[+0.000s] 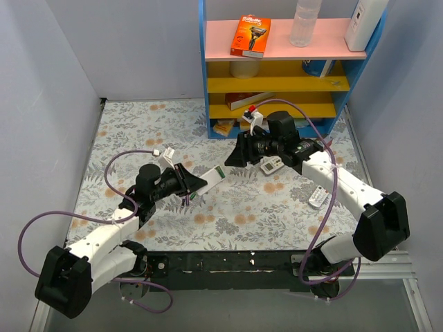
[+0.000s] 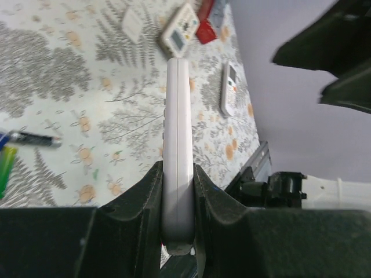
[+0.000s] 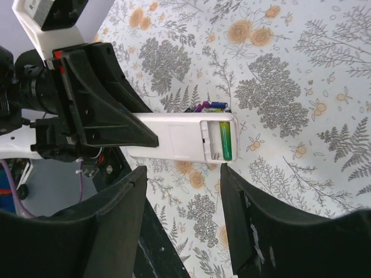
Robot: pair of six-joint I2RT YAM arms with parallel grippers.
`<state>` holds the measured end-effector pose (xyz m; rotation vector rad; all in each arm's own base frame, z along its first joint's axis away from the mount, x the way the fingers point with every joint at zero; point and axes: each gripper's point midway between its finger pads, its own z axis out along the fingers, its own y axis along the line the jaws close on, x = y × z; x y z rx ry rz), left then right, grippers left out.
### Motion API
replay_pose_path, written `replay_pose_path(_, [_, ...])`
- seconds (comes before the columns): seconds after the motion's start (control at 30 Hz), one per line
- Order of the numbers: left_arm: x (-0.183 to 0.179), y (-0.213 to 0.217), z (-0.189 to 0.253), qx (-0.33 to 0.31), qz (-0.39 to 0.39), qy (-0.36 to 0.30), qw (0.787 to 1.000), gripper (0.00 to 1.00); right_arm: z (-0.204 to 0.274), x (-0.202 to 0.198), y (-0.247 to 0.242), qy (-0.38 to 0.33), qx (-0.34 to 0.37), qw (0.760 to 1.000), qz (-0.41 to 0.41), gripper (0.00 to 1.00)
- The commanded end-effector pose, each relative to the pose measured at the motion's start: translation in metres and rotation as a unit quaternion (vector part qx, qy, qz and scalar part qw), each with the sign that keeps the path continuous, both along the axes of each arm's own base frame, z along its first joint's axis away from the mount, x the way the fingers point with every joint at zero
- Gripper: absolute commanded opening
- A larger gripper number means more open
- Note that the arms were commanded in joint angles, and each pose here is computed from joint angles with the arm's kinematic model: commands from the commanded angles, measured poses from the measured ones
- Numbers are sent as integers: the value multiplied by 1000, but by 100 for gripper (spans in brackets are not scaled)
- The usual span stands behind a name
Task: Load the batteries into the remote control
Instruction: Load the battery into the remote control, then move the battery to the center of the board.
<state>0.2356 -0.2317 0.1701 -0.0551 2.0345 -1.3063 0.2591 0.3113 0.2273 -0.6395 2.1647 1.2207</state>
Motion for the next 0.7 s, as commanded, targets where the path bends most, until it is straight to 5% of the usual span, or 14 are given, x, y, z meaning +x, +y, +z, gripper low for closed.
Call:
replay_pose_path(0.0, [11,34,-23,53,104,29,993,0,17,7,-1,-52,-24,998,-29,61])
replay_pose_path(0.1, [13,61,-31,92,174,54,979,0,-3,2,8,-45,-58,997,-33,60])
replay_pose_path(0.37, [14,149,10,140,381,1,914,0,-75,-27,62,-13,-145,989,-4,56])
replay_pose_path(0.67, [-9,180,47,131,427,-41,893,0,-112,-25,123,-53,-209,976,0,55])
